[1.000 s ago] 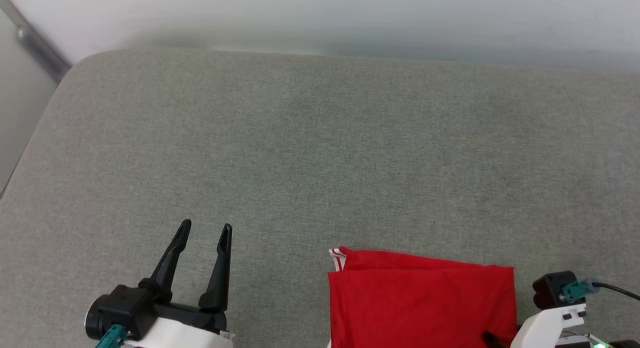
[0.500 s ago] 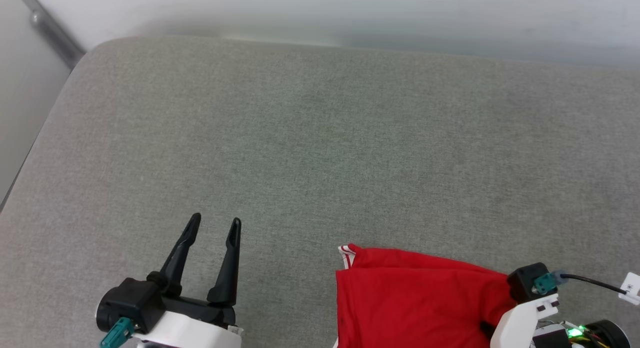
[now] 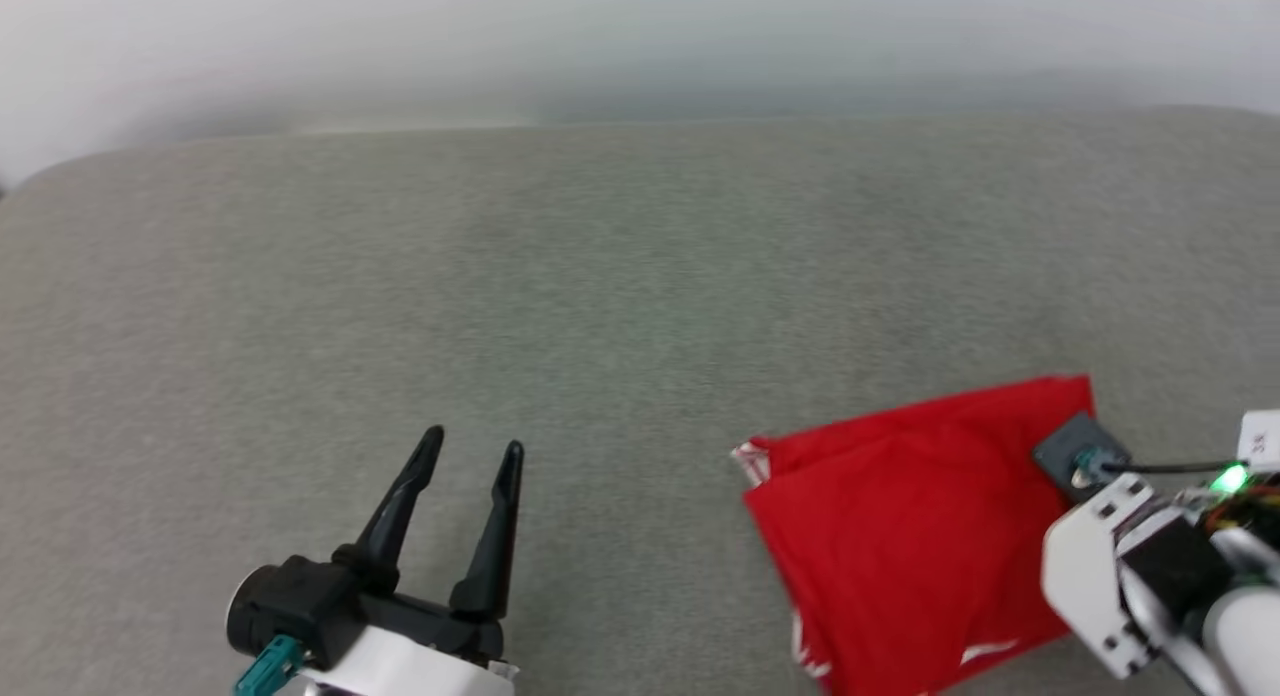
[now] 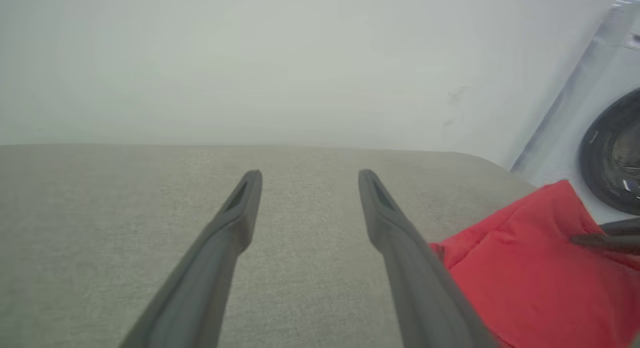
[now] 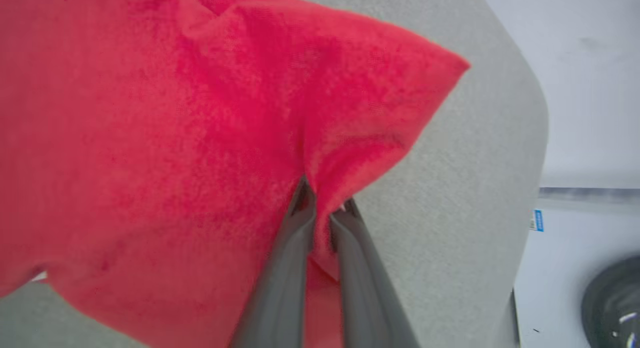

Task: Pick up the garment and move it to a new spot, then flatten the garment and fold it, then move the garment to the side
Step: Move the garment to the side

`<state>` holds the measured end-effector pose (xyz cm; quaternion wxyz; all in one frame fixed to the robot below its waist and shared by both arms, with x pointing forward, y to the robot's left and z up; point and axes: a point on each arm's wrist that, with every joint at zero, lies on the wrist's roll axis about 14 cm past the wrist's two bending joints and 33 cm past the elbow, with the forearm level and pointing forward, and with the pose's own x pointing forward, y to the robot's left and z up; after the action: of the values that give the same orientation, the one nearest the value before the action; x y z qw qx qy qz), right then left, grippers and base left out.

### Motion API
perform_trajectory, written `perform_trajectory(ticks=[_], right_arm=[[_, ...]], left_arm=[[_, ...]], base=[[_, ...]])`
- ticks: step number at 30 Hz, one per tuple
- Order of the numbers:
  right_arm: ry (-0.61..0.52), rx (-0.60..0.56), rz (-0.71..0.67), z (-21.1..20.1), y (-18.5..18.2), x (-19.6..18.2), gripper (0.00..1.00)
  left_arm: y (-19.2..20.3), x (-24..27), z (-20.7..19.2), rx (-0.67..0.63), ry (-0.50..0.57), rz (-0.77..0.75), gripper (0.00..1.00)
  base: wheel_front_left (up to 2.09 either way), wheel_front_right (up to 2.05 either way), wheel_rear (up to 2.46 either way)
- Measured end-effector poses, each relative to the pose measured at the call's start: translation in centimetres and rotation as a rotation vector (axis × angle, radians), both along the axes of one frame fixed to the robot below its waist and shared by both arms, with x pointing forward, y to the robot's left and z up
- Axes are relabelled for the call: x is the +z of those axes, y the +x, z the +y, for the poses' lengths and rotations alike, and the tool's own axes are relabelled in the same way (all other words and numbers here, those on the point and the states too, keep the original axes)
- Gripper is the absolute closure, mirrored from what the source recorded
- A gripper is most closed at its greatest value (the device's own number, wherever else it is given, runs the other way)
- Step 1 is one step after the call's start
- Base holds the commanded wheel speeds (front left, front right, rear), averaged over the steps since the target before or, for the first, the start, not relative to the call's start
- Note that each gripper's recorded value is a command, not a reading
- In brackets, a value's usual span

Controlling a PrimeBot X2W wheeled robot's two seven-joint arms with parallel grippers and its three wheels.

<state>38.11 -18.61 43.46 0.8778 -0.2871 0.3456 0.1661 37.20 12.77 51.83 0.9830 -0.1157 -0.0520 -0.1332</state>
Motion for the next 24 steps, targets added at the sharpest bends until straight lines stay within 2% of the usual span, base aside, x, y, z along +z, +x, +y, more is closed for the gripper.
perform_trajectory(ticks=[3, 11, 17, 24], right_arm=[[-0.095, -0.011, -0.052, -3.2, 0.9, 2.0, 1.00], [-0.308, -0.135, -0.111, -13.7, 3.8, 5.3, 1.00], [-0.401, -0.245, -0.046, -20.6, 4.4, 3.2, 1.00], [-0.507, -0.380, 0.034, -28.0, 2.9, 1.0, 1.00]], left_arm=[[1.0, 0.3, -2.7, -0.088, -0.011, -0.014, 0.00], [4.2, -0.3, -9.6, -0.318, -0.029, -0.036, 0.00], [6.5, -2.8, -12.5, -0.434, -0.033, -0.021, 0.00], [8.2, -5.8, -13.8, -0.493, -0.048, 0.013, 0.00]], base=[[0.00, 0.00, 0.00], [0.00, 0.00, 0.00], [0.00, 0.00, 0.00], [0.00, 0.00, 0.00]])
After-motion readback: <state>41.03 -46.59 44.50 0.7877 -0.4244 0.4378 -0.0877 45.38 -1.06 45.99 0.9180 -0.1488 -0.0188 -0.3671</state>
